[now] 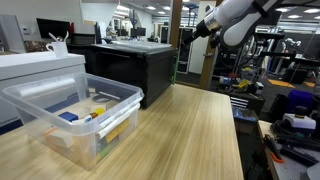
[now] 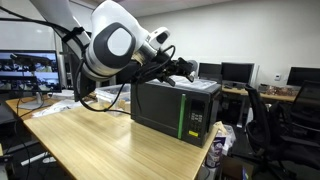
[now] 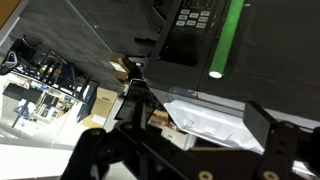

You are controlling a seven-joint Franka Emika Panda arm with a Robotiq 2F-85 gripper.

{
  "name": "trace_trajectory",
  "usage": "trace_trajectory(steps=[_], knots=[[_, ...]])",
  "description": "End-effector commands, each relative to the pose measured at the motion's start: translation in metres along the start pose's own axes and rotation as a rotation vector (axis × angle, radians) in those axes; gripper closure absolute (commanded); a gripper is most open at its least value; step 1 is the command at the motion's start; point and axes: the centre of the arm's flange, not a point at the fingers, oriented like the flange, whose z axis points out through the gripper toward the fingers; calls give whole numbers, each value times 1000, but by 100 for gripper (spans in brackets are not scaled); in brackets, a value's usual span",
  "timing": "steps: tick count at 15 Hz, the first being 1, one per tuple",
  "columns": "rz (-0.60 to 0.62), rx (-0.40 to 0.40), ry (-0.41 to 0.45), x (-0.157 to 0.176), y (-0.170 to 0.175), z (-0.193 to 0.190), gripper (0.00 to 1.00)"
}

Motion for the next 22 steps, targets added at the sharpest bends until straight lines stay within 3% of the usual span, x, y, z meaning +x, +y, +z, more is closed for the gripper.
trace_trajectory(steps=[1,11,19,20,22], knots=[[-28,48,2,-16,-7,9,0],[-28,55,-17,-10,-20,15,0],[-97,142,45,26,13,48,0],[-100,118,42,10,-15,46,0],[-95,120,46,10,-13,49,0]])
